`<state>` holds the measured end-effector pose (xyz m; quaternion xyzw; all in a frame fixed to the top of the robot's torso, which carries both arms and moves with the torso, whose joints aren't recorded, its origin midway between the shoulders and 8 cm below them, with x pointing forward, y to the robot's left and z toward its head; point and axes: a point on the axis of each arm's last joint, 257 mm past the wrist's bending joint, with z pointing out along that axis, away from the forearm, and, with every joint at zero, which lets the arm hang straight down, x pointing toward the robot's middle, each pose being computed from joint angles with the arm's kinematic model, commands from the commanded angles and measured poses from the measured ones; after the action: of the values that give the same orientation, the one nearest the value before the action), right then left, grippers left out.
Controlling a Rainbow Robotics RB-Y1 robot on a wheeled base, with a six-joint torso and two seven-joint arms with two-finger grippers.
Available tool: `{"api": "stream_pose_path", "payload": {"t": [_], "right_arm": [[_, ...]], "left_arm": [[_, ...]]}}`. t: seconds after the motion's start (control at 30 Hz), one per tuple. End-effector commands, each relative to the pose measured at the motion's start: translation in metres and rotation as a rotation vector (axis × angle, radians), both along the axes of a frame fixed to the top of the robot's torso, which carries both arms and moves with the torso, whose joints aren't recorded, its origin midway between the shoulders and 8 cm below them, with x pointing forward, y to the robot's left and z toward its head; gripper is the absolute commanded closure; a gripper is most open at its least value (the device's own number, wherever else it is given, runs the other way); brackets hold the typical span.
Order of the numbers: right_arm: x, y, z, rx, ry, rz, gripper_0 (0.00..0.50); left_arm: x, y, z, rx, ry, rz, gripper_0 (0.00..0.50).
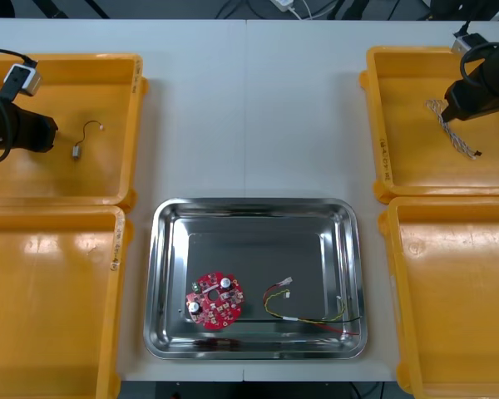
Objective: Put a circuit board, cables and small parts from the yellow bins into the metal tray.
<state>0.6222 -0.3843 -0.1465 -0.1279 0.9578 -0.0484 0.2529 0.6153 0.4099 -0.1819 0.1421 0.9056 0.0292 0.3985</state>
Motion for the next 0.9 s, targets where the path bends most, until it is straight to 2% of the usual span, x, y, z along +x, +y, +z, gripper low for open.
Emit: {"api": "stream_pose_path", "payload": {"t": [0.03,0.43,0.6,0.77,0.9], "right_arm": [[0.014,0.009,0.016,-0.018,-0.05,0.041,0.0],[0.008,0.008,-0.017,0.011,-0.036,0.039,0.0],[0.004,0.006,-0.029,0.018,-0.024,0.036,0.0],[0.002,0.006,-0.038,0.039,-0.025,0.032,0.0],[0.002,0.006,-0.039,0.038,-0.024,0.032,0.0]], "left_arm": [[-0.01,0.011,0.003,0.047,0.025,-0.034,0.5],[-0.03,0.019,0.034,0.03,0.085,-0.006,0.5],[-0.039,0.026,0.049,0.067,0.11,0.028,0.5],[-0.05,0.022,0.062,0.078,0.133,0.078,0.5],[-0.058,0.015,0.073,0.068,0.143,0.1,0.5]]}}
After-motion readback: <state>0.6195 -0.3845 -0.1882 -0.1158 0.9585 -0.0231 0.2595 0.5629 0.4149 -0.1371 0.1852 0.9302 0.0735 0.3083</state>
